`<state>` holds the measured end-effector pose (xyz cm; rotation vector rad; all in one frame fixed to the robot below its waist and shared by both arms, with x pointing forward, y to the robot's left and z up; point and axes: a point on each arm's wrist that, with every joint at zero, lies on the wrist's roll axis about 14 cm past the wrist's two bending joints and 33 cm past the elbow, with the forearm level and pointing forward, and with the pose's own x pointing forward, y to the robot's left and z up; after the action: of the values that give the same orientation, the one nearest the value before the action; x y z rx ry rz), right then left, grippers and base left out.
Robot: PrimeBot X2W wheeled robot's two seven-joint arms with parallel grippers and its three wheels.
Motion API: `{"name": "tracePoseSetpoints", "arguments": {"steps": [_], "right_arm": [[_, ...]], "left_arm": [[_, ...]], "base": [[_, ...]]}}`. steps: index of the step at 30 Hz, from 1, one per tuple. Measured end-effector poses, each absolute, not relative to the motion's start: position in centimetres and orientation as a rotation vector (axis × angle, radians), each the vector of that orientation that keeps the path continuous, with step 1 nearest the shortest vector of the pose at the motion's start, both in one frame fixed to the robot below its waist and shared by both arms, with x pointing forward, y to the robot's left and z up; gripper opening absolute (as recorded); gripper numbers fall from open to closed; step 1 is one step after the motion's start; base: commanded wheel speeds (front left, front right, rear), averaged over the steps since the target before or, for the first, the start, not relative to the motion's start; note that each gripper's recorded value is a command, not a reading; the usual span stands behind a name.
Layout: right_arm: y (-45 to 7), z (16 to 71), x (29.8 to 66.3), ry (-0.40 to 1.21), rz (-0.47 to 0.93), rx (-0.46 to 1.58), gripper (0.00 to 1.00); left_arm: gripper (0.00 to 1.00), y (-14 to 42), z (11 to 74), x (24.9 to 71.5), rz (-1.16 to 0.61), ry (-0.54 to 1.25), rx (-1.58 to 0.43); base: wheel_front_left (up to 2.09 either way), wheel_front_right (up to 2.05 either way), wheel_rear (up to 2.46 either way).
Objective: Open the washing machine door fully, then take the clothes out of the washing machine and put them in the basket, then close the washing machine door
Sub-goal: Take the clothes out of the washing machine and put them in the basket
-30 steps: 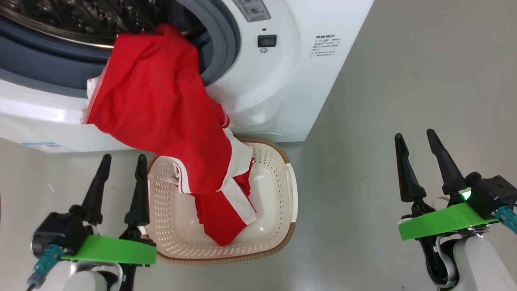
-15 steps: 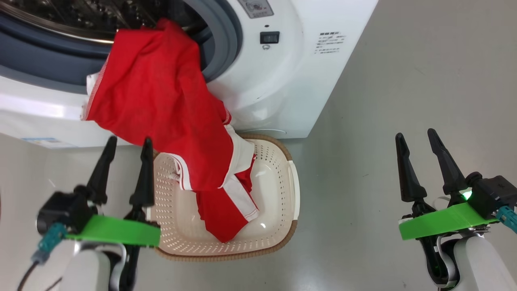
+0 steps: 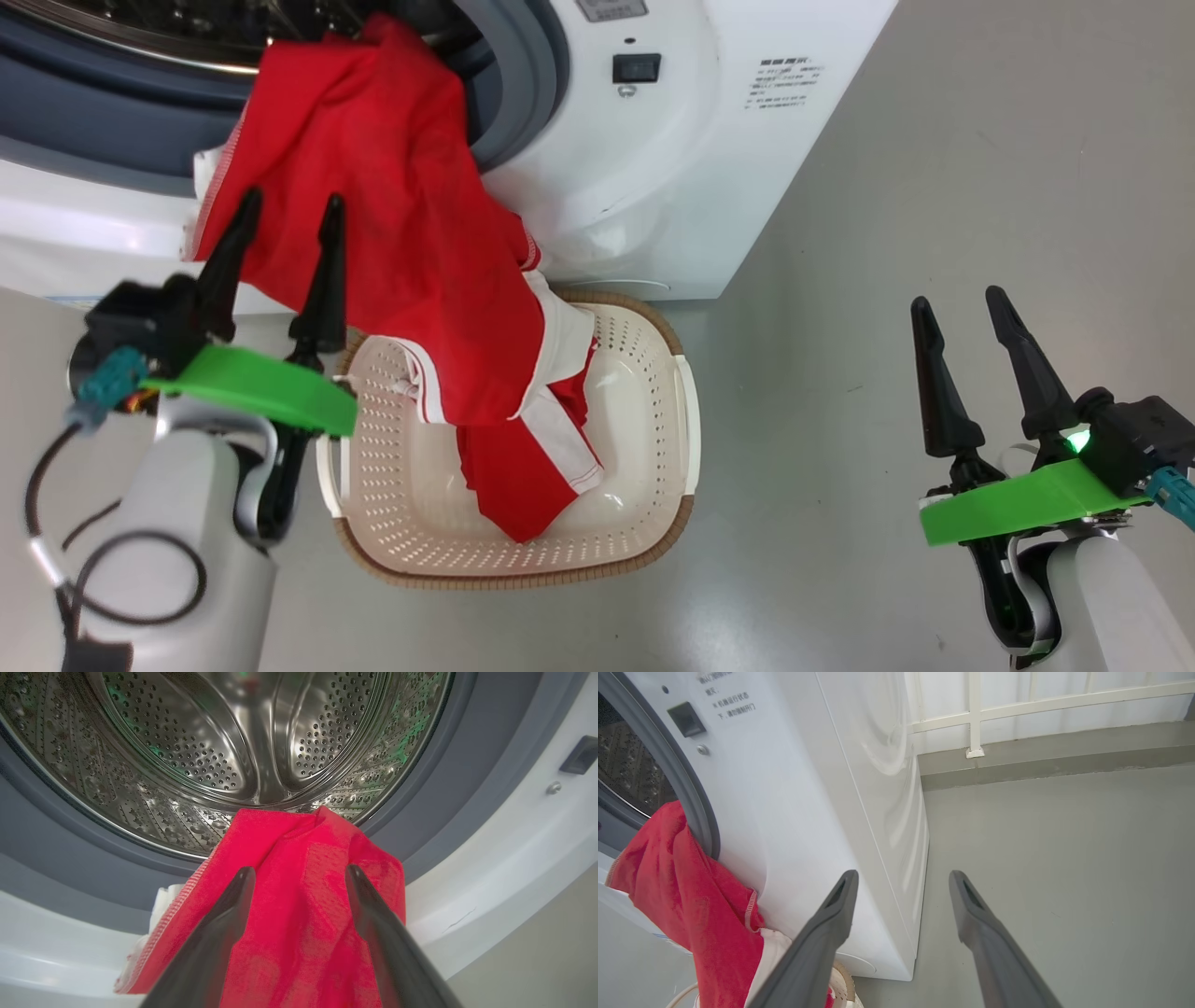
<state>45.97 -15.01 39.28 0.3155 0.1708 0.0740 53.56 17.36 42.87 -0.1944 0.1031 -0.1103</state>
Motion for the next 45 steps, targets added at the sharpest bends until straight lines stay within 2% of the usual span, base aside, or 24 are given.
{"name": "tracePoseSetpoints", "arguments": {"steps": [25, 26, 27, 28, 30, 31, 32, 33, 45], "right_arm": [[-16.1, 38.2, 46.3, 0.188, 0.046, 0.305, 1.00], [-16.1, 38.2, 46.3, 0.188, 0.044, 0.305, 1.00], [-16.1, 38.2, 46.2, 0.188, 0.044, 0.304, 1.00], [-16.2, 38.2, 46.2, 0.187, 0.043, 0.304, 1.00], [-16.2, 38.3, 46.2, 0.186, 0.044, 0.304, 1.00], [-16.1, 38.3, 46.3, 0.185, 0.044, 0.304, 1.00], [-16.1, 38.3, 46.3, 0.184, 0.045, 0.304, 1.00], [-16.1, 38.4, 46.3, 0.183, 0.045, 0.305, 1.00], [-15.4, 39.5, 46.5, 0.157, 0.068, 0.310, 1.00]], "left_arm": [[1.00, 15.1, 39.1, 58.4, -0.180, 0.273, -0.148], [0.86, 15.1, 39.0, 58.4, -0.180, 0.277, -0.148], [0.63, 15.1, 38.9, 58.4, -0.179, 0.281, -0.147], [0.47, 15.1, 38.8, 58.4, -0.178, 0.285, -0.149], [0.32, 15.1, 38.9, 58.4, -0.179, 0.286, -0.146], [0.15, 15.1, 39.0, 58.4, -0.180, 0.284, -0.145], [0.03, 15.1, 39.0, 58.5, -0.181, 0.283, -0.144], [0.00, 15.1, 39.1, 58.5, -0.181, 0.282, -0.143], [0.00, 15.4, 41.1, 57.3, -0.170, 0.223, -0.180]], "base": [[0.00, 0.00, 0.00], [0.00, 0.00, 0.00], [0.00, 0.00, 0.00], [0.00, 0.00, 0.00], [0.00, 0.00, 0.00], [0.00, 0.00, 0.00], [0.00, 0.00, 0.00], [0.00, 0.00, 0.00], [0.00, 0.00, 0.00]]}}
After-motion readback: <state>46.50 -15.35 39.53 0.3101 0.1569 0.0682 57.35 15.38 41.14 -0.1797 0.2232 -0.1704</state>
